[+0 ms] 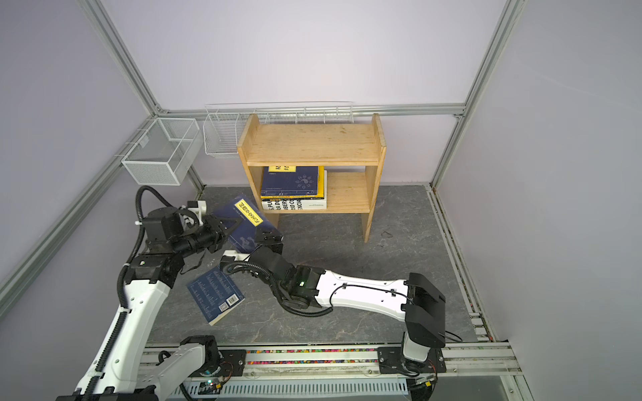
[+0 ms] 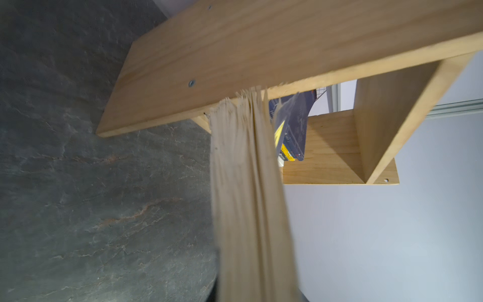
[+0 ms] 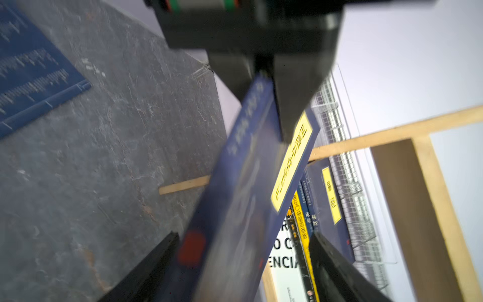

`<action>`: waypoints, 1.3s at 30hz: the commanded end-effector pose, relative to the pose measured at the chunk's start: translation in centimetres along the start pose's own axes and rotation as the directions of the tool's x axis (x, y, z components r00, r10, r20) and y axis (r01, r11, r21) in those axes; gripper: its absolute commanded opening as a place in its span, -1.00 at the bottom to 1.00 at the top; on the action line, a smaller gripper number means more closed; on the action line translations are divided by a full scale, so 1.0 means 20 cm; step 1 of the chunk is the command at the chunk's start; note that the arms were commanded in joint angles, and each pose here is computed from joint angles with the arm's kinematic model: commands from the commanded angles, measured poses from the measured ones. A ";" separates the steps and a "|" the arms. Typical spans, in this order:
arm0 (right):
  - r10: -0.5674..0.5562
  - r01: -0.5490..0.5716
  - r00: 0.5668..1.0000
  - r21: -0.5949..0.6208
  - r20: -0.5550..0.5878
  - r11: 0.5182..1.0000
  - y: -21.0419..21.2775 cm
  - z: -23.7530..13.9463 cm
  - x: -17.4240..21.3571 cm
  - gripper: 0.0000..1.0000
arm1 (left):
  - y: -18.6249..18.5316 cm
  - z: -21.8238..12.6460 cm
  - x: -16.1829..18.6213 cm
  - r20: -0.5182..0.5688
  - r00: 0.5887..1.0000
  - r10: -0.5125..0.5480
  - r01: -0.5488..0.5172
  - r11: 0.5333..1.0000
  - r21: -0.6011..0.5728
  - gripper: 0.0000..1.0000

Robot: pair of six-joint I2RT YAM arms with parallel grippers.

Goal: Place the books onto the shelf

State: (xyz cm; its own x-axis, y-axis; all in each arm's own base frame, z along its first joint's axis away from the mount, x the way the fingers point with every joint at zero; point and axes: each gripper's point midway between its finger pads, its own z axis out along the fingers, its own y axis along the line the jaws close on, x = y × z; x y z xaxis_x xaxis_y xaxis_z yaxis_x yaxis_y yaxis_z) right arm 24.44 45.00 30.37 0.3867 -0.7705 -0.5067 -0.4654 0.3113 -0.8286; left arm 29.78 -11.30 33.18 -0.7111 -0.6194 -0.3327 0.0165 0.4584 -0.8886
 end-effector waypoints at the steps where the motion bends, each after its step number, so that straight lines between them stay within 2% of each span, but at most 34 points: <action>1: 0.339 -0.334 0.932 -0.059 0.131 0.941 -0.29 -0.18 -0.05 0.88 | -0.25 -0.21 -0.06 0.104 0.969 0.225 -0.228 0.974 0.020 -1.00; 2: 0.416 -0.405 0.895 -0.099 0.159 0.909 -0.34 -0.23 -0.05 0.96 | -0.30 -0.26 -0.07 0.136 0.952 0.275 -0.280 0.960 0.013 -1.00; 4: 0.545 -0.519 0.813 -0.171 0.205 0.838 -0.44 -0.31 -0.04 0.78 | -0.41 -0.35 -0.11 0.215 0.911 0.353 -0.363 0.932 0.010 -1.00; 6: 0.659 -0.616 0.714 -0.233 0.238 0.752 -0.55 -0.39 -0.02 0.77 | -0.55 -0.44 -0.13 0.298 0.862 0.409 -0.439 0.898 0.038 -1.00; 9: 0.797 -0.726 0.541 -0.328 0.270 0.604 -0.70 -0.50 0.00 0.77 | -0.77 -0.57 -0.16 0.425 0.779 0.461 -0.549 0.829 0.108 -1.00; 13: 0.937 -0.829 0.247 -0.448 0.246 0.336 -0.88 -0.53 0.07 0.78 | -1.04 -0.74 -0.22 0.631 0.661 0.406 -0.657 0.719 0.225 -1.00; 15: 0.977 -0.782 0.091 -0.593 0.194 0.191 -0.92 -0.53 0.04 0.78 | -1.16 -0.80 -0.25 0.707 0.620 0.340 -0.698 0.650 0.299 -1.00; 17: 0.992 -0.699 -0.046 -0.713 0.122 0.055 -0.97 -0.51 0.01 0.78 | -1.25 -0.84 -0.28 0.746 0.609 0.268 -0.722 0.578 0.381 -1.00; 19: 0.990 -0.602 -0.131 -0.798 0.054 -0.036 -0.99 -0.47 -0.03 0.78 | -1.29 -0.82 -0.31 0.736 0.642 0.214 -0.708 0.533 0.463 -1.00; 20: 0.986 -0.540 -0.164 -0.840 0.039 -0.057 -1.01 -0.47 -0.05 0.77 | -1.31 -0.79 -0.32 0.721 0.665 0.195 -0.698 0.504 0.508 -1.00; 23: 0.970 -0.411 -0.243 -0.905 -0.005 -0.107 -1.03 -0.44 -0.07 0.76 | -1.32 -0.67 -0.33 0.685 0.706 0.179 -0.671 0.479 0.566 -1.00; 26: 0.955 -0.297 -0.296 -0.947 -0.026 -0.118 -1.06 -0.42 -0.07 0.76 | -1.32 -0.56 -0.33 0.659 0.731 0.178 -0.647 0.491 0.584 -1.00; 27: 0.952 -0.281 -0.303 -0.952 -0.030 -0.119 -1.06 -0.41 -0.07 0.76 | -1.32 -0.55 -0.32 0.666 0.722 0.186 -0.656 0.490 0.574 -1.00; 31: 0.951 -0.275 -0.308 -0.955 -0.025 -0.114 -1.06 -0.39 -0.07 0.76 | -1.29 -0.47 -0.33 0.652 0.735 0.185 -0.638 0.513 0.574 -1.00; 39: 0.961 -0.273 -0.274 -0.955 -0.037 -0.115 -1.04 -0.39 -0.13 0.81 | -1.28 -0.35 -0.33 0.593 0.780 0.201 -0.595 0.530 0.604 -1.00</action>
State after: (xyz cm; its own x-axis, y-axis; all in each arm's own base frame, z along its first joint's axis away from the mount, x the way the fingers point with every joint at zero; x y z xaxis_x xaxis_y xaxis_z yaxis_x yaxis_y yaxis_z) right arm 29.16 36.82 48.36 -0.5957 0.4897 -0.6367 -0.8004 -0.2960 0.5213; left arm 29.81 -14.29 58.89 -0.1441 -0.7621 -0.6313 0.8279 0.2566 -0.4988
